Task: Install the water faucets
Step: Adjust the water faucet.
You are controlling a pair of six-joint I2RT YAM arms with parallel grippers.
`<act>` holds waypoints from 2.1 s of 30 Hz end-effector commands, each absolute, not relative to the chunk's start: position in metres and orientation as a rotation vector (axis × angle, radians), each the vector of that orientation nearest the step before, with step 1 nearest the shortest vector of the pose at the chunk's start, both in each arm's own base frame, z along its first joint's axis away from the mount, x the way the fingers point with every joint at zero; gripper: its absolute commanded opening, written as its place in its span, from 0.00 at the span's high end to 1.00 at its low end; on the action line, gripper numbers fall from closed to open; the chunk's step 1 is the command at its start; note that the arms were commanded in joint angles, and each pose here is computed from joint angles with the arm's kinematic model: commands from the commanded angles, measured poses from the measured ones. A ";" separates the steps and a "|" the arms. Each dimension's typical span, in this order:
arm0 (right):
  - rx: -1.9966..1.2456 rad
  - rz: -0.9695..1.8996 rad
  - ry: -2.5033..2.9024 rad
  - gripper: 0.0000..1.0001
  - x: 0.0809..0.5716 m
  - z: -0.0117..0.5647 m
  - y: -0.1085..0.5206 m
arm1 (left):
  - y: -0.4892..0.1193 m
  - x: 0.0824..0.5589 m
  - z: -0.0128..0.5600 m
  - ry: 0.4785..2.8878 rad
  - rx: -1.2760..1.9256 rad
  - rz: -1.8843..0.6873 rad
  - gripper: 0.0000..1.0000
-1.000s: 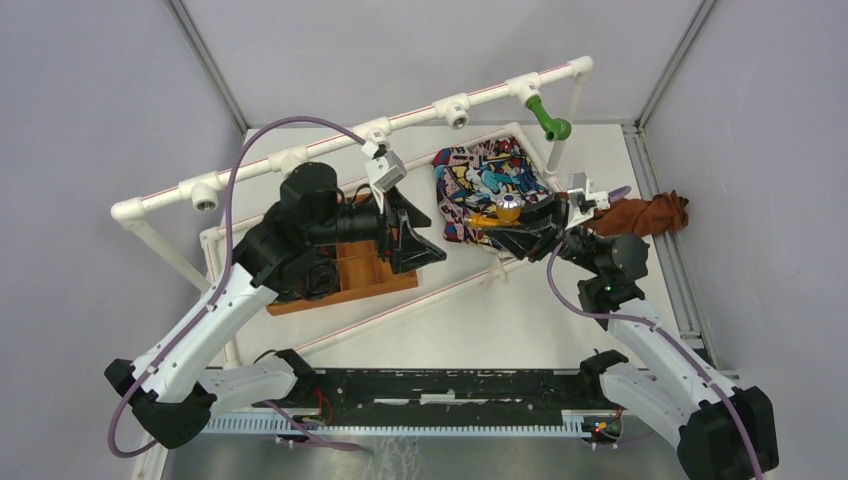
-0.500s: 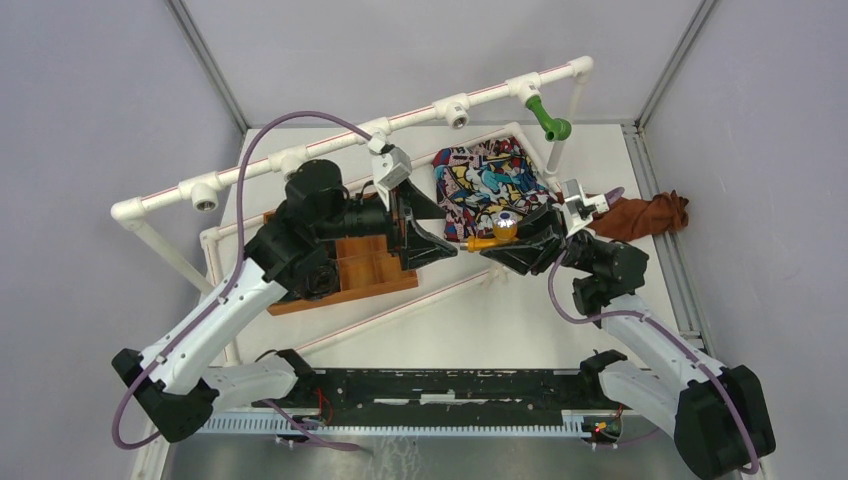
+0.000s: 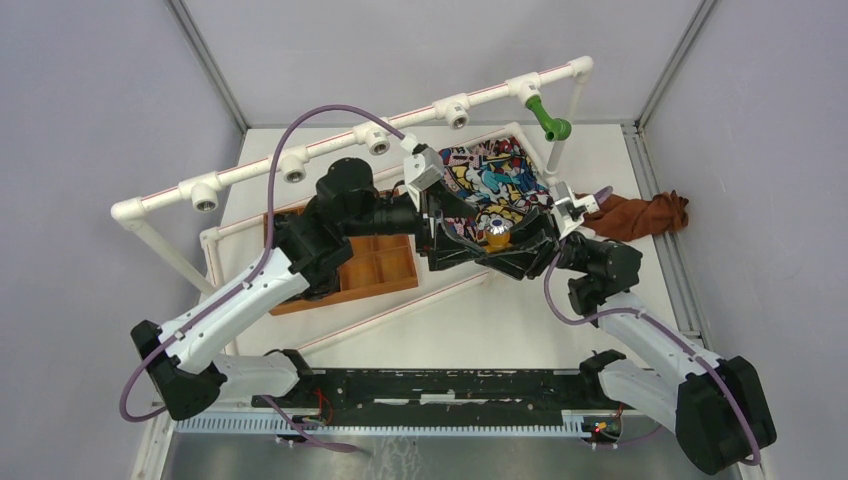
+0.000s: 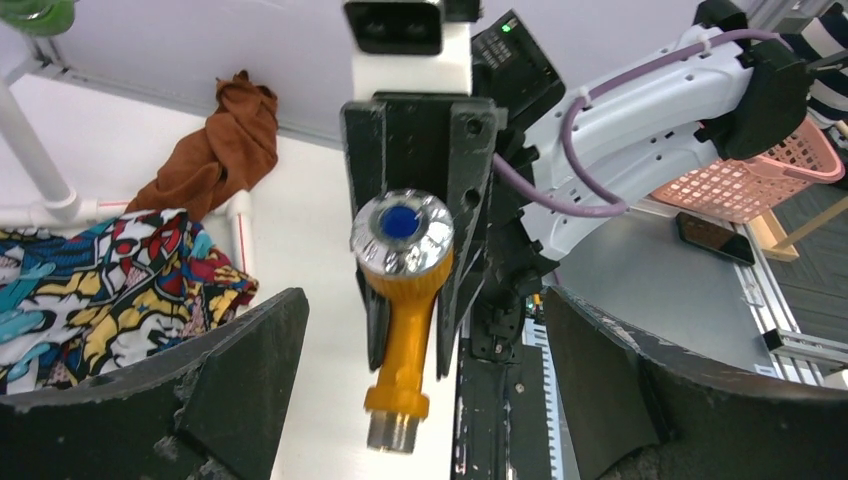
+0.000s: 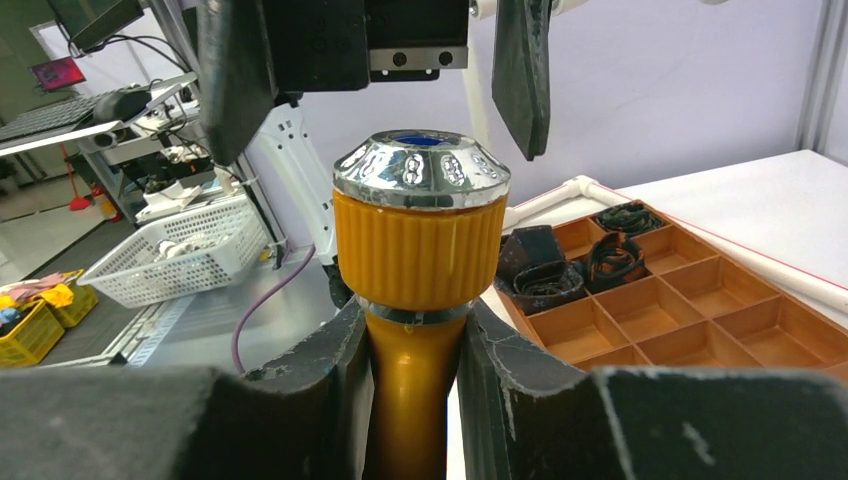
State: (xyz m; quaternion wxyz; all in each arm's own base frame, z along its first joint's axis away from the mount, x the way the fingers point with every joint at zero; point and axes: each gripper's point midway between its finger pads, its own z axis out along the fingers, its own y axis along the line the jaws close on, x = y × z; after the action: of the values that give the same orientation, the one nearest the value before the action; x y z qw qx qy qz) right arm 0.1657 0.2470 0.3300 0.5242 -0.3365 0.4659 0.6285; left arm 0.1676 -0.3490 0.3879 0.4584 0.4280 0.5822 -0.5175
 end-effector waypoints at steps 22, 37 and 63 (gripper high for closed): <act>-0.927 1.526 1.029 1.00 0.154 0.341 0.262 | -0.376 0.161 0.400 1.375 1.066 -1.311 0.36; -0.940 1.528 1.023 1.00 0.151 0.342 0.263 | -0.373 0.169 0.389 1.428 1.065 -1.239 0.20; -0.932 1.530 1.073 1.00 0.155 0.333 0.266 | -0.368 0.168 0.384 1.422 1.070 -1.220 0.98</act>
State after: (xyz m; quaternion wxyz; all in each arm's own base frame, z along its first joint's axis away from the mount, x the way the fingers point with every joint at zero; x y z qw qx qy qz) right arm 0.1586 0.2653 0.3180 0.4879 -0.3641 0.4678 0.6407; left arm 0.1685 -0.3731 0.3675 0.4397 0.4281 0.6046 -0.5078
